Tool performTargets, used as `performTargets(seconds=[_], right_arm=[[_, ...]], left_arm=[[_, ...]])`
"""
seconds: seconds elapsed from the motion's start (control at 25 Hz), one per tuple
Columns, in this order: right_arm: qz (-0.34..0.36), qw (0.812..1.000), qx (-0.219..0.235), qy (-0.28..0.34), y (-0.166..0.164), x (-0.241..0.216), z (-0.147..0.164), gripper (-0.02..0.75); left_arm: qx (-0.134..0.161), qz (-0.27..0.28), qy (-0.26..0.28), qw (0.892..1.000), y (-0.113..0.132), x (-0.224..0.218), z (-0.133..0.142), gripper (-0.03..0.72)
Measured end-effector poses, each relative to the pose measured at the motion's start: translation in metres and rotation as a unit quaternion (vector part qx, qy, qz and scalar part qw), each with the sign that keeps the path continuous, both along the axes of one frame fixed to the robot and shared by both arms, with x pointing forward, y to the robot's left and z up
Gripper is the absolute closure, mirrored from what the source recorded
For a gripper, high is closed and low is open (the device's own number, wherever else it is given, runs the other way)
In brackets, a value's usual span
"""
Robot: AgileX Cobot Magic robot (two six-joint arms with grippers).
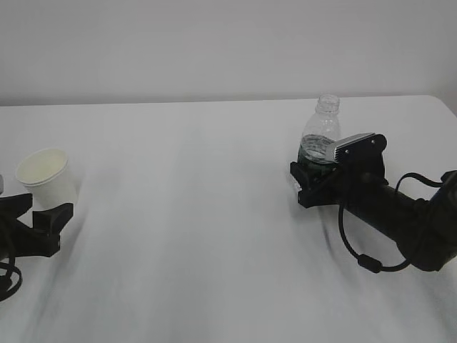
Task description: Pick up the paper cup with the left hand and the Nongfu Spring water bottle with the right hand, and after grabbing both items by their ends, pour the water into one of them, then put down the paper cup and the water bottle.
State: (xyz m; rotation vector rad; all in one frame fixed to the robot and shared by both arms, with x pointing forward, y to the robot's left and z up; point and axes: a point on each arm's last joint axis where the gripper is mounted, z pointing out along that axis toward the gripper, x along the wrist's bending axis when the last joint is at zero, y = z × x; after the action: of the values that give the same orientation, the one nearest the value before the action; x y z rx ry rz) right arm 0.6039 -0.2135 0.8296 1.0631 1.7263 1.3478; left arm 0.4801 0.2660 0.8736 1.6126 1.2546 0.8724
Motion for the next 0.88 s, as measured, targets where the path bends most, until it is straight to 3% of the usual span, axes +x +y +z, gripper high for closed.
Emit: performTargets(seconds=[0.48, 0.88], right_arm=[[0.028, 1.0, -0.006, -0.001, 0.004, -0.002, 0.001, 0.281], [0.033, 0.999, -0.006, -0.024, 0.004, -0.006, 0.026, 0.281]], left_arm=[[0.0, -0.002, 0.0, 1.0, 0.0, 0.0, 0.0, 0.158], [0.0, -0.002, 0.0, 1.0, 0.0, 0.0, 0.0, 0.162]])
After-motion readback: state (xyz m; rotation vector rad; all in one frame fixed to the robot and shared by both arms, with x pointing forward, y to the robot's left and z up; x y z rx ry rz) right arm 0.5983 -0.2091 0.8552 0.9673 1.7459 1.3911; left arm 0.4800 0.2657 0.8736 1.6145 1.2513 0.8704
